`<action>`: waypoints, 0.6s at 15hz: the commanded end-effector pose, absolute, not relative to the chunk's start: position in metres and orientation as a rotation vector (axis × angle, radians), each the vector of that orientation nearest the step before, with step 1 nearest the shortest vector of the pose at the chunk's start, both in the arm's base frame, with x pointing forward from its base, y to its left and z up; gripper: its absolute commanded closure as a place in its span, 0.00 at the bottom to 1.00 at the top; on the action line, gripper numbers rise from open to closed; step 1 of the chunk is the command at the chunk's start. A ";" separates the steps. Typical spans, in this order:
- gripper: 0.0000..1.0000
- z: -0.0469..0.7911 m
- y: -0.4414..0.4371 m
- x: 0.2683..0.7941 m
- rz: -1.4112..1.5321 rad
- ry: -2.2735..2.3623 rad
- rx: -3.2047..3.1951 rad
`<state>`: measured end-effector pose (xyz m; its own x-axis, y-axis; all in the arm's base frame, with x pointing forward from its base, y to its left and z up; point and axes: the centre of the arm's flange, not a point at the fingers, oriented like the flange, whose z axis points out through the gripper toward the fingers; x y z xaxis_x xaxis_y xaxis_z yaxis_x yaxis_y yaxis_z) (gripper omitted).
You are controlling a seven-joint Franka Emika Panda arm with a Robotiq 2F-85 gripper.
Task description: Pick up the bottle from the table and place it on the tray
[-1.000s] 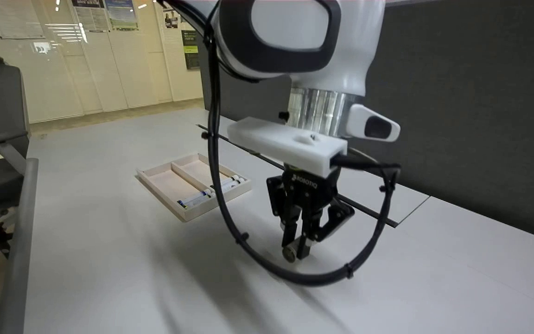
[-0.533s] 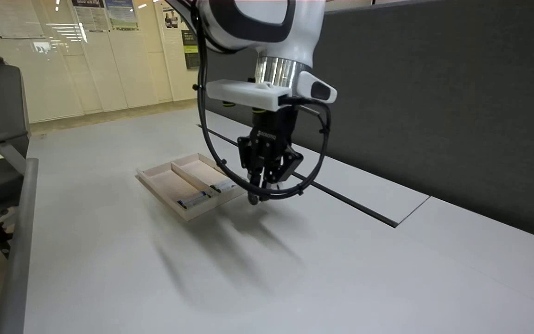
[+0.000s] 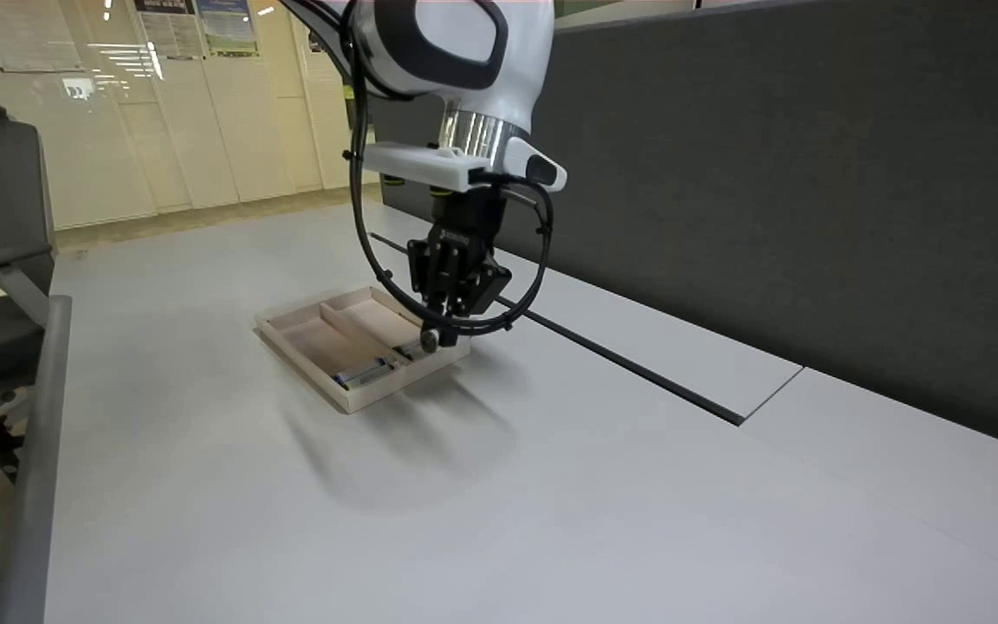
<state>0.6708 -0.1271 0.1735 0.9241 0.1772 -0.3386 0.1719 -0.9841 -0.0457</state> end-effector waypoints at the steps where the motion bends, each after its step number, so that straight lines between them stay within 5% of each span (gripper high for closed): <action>1: 0.73 0.173 -0.131 0.670 0.543 -0.271 -3.066; 7: 0.73 0.172 -0.135 0.669 0.543 -0.264 -3.064; 8: 0.93 0.172 -0.135 0.669 0.543 -0.264 -3.064; 9: 0.93 0.172 -0.130 0.670 0.545 -0.270 -3.056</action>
